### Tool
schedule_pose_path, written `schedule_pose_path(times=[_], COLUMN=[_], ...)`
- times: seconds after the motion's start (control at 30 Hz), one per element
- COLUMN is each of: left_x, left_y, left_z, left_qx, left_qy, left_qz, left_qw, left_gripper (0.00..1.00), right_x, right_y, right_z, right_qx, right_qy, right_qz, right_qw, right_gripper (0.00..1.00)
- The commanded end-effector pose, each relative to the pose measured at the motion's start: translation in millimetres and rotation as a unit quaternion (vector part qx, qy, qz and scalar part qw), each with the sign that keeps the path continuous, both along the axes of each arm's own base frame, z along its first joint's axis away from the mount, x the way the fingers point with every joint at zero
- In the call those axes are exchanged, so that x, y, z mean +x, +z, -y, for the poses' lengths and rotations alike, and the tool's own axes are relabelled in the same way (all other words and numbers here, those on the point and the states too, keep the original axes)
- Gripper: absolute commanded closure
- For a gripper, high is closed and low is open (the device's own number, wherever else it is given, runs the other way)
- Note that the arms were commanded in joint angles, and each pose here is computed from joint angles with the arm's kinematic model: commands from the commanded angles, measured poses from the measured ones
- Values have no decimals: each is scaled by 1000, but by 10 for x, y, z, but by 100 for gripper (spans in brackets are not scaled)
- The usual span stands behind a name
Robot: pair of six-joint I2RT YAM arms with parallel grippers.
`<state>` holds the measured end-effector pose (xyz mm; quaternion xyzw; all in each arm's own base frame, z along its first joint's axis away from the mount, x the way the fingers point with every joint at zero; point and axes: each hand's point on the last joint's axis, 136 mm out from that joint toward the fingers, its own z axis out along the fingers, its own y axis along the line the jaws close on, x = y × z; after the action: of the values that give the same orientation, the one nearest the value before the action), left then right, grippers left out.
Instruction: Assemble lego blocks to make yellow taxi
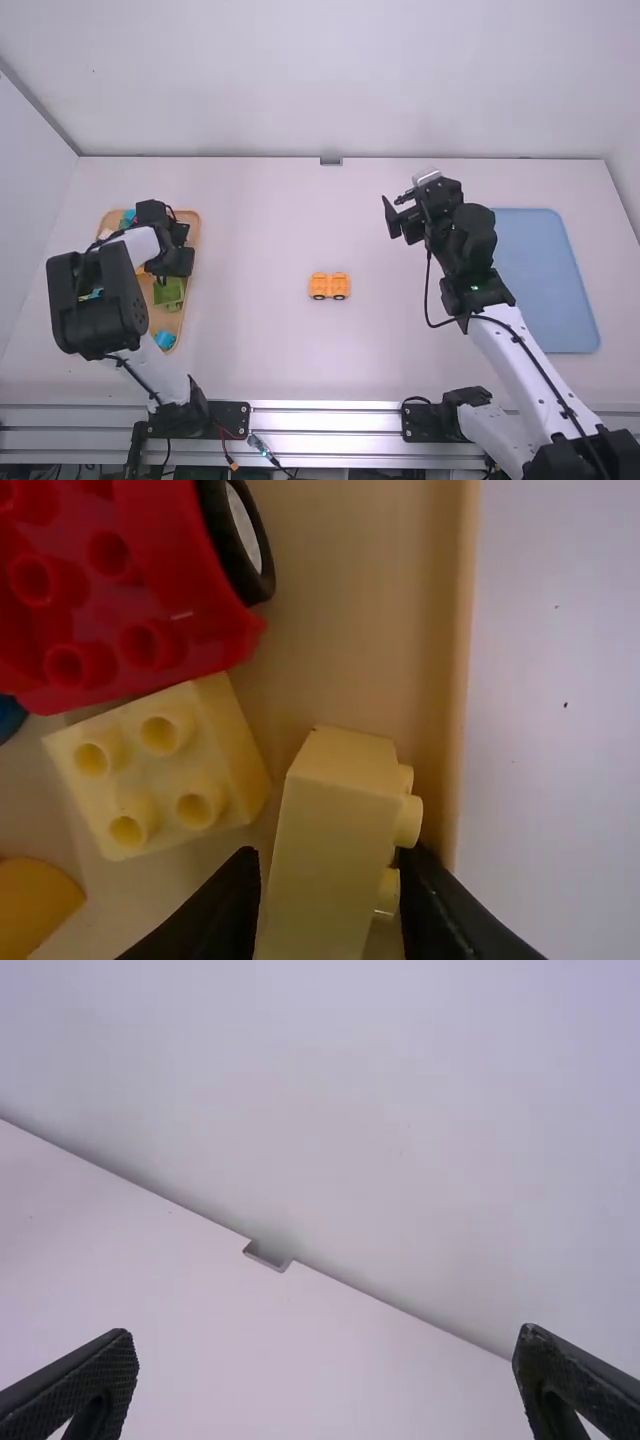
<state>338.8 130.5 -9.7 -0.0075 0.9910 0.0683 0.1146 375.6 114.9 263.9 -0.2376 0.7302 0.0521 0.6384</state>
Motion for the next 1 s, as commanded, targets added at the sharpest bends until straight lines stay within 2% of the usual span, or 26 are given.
schedule_pose_path(times=[0.0, 0.43, 0.97], left_x=[-70, -81, 25], left_y=[-84, -88, -38], left_z=[29, 54, 18], left_qx=[-10, -11, -5], left_qy=[-1, -4, 0], left_qz=[-12, -17, 3], left_qw=[1000, 1000, 1000], left_gripper=[62, 71, 83], right_x=[24, 24, 22], right_y=[127, 127, 117], right_z=[-19, -18, -17], right_qx=[6, 6, 5], right_qy=[3, 3, 3], right_qz=[11, 12, 9], right_qw=[1000, 1000, 1000], right_gripper=[1, 1, 1])
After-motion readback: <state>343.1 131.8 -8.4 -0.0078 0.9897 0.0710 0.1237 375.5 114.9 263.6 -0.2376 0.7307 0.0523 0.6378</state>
